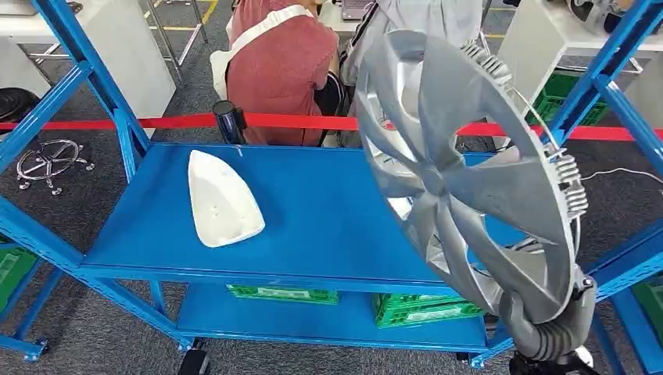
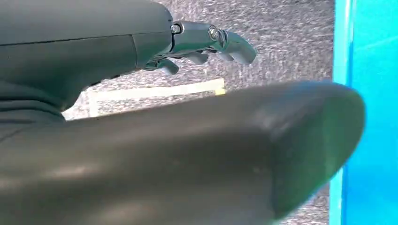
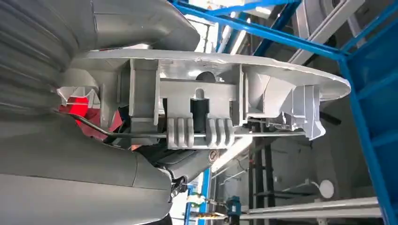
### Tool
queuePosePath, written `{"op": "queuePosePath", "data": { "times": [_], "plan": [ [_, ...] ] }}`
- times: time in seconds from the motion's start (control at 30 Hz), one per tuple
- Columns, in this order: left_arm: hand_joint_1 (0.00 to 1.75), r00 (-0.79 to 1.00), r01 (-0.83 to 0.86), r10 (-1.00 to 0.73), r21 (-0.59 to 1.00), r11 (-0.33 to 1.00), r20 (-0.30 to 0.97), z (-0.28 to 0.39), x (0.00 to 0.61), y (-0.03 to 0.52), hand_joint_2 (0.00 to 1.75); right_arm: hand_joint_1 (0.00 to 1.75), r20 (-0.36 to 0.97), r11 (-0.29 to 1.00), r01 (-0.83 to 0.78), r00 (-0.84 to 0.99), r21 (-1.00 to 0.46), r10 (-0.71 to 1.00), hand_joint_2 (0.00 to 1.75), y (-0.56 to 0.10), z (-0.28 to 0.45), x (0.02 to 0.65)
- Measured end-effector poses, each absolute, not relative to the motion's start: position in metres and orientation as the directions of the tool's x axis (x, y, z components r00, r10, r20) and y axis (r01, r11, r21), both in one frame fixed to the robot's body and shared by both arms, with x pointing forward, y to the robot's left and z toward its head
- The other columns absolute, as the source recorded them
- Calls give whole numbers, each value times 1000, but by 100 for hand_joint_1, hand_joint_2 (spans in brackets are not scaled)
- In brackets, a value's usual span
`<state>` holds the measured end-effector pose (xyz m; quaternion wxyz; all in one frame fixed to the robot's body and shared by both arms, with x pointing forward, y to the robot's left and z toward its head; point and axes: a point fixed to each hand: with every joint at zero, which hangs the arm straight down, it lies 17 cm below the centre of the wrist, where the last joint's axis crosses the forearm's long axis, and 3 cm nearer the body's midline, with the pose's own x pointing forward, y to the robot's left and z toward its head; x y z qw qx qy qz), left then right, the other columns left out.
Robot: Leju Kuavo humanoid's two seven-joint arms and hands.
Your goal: Take the parts from the cabinet and place them on the table.
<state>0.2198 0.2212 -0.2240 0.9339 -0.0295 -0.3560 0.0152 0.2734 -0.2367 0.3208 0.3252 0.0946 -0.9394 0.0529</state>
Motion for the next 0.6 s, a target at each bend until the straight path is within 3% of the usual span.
{"op": "queuePosePath", "data": {
  "times": [0.6],
  "plan": [
    [0, 764, 31, 7, -47, 998, 646, -227, 216, 219, 0, 175, 636, 972, -231, -757, -42, -152, 175, -230, 316, 266]
  ]
}}
